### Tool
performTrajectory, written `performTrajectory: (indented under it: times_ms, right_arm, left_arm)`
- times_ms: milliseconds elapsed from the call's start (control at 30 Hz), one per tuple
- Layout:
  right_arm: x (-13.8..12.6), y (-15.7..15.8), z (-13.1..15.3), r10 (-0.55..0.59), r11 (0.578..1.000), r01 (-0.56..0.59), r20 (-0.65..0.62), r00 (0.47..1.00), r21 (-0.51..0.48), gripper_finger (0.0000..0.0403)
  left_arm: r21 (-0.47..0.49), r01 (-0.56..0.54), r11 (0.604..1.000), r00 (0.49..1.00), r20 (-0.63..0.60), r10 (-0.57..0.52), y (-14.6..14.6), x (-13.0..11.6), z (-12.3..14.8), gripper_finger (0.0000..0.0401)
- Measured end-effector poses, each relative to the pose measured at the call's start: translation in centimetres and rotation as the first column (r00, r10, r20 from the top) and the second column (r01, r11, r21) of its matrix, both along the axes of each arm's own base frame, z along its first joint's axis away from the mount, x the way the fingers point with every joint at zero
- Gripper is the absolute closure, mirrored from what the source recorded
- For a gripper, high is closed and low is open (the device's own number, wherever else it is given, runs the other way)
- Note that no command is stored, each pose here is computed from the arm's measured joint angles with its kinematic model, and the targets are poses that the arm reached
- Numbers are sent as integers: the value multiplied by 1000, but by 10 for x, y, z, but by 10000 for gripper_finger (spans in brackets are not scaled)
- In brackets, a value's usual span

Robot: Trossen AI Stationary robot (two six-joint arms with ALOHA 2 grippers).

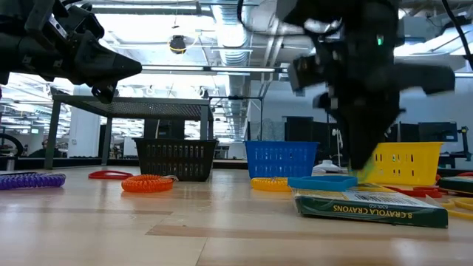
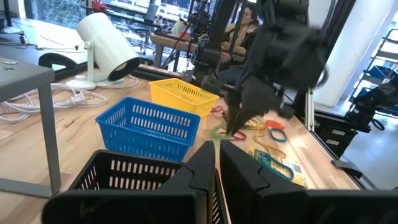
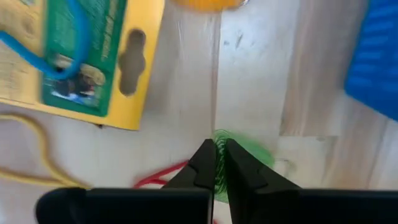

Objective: Pick & Place Office Desk Supplies
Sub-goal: Put the green stretchable key holder into the yellow basket

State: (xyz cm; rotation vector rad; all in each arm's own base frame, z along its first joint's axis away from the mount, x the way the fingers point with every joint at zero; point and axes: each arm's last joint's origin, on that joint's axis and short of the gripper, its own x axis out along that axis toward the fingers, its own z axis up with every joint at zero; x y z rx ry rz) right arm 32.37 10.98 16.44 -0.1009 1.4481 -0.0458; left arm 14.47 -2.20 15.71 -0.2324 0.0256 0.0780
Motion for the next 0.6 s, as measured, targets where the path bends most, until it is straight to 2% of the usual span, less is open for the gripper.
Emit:
performTrajectory:
  times_ms: [233, 467, 600]
  right_arm:
    - [-13, -8, 54, -65, 997, 58, 172, 983, 47, 399]
    - [-41, -29, 115, -123, 992, 109, 381, 916, 58, 399]
    - [-69, -51, 127, -193, 981, 182, 438, 878, 69, 399]
  left_arm:
    - [2, 0, 1000, 1000, -7, 0, 0, 0, -1, 380]
    - [1, 0, 1000, 1000, -7, 0, 0, 0, -1, 380]
    - [1, 0, 1000, 1000, -7, 0, 0, 0, -1, 380]
